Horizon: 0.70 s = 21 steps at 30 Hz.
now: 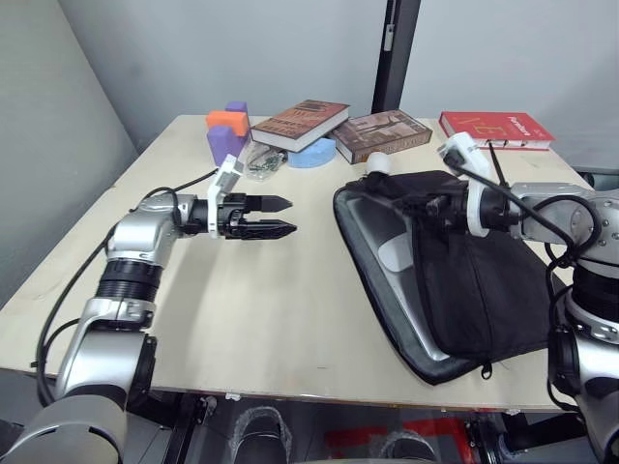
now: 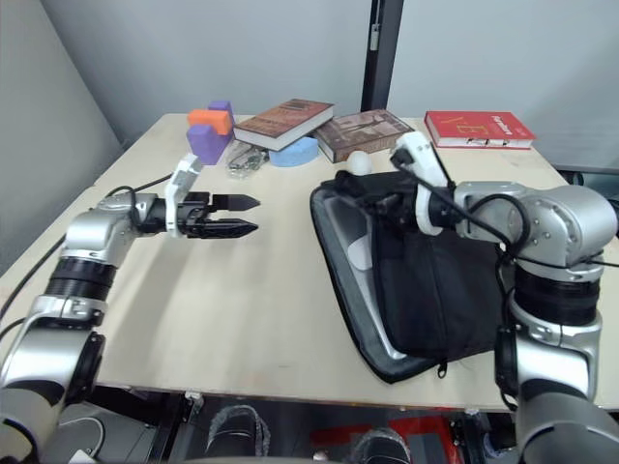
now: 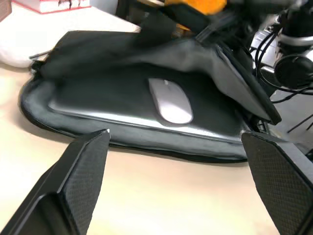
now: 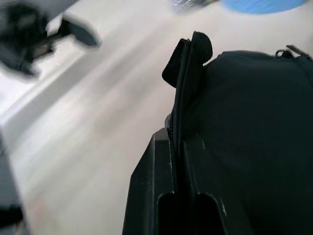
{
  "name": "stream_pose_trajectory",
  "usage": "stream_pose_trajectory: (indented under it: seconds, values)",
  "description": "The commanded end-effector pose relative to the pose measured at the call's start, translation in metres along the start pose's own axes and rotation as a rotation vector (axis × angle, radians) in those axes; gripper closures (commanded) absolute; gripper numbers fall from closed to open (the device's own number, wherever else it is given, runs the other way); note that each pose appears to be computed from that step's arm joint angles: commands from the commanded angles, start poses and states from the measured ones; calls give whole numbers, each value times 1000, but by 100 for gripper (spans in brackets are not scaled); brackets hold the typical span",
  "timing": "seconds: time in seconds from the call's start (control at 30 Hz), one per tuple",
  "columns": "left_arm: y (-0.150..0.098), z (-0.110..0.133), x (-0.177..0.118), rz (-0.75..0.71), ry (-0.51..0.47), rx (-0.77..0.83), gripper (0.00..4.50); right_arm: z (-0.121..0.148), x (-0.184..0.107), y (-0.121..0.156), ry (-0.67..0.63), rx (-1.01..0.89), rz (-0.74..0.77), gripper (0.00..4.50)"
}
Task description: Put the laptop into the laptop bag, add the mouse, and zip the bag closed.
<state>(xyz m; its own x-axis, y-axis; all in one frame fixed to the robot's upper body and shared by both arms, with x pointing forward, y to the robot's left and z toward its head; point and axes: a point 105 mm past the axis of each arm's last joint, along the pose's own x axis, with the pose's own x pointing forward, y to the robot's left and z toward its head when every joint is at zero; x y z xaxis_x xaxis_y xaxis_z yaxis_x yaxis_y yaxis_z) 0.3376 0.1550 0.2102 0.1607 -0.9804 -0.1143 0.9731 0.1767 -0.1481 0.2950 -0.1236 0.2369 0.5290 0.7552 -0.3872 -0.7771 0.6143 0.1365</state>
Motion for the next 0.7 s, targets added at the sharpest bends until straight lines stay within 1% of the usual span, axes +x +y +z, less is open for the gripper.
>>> stream_pose_trajectory:
  seconds: [0.03,0.13,0.2,0.27,0.43,0.5,0.67,0.7]
  values:
    - [-19,10,-18,-51,58,72,4,5,-1,22,-16,-100,97,450]
    - [-32,11,-32,-66,102,70,4,0,-2,32,-6,-137,146,450]
    - [-34,11,-39,-45,124,77,4,-2,-3,35,-6,-157,164,450]
    - [-32,12,-45,-14,119,78,4,-5,-4,37,-3,-168,179,450]
    - [-28,14,-43,5,77,57,0,-16,-8,30,37,-183,178,275]
    - [-26,15,-43,5,67,49,0,-20,-14,27,59,-199,175,215]
    - [-17,14,-45,23,75,27,0,-23,-42,8,73,-210,122,37]
    - [-9,14,-43,52,69,9,0,-26,-55,3,66,-207,102,5]
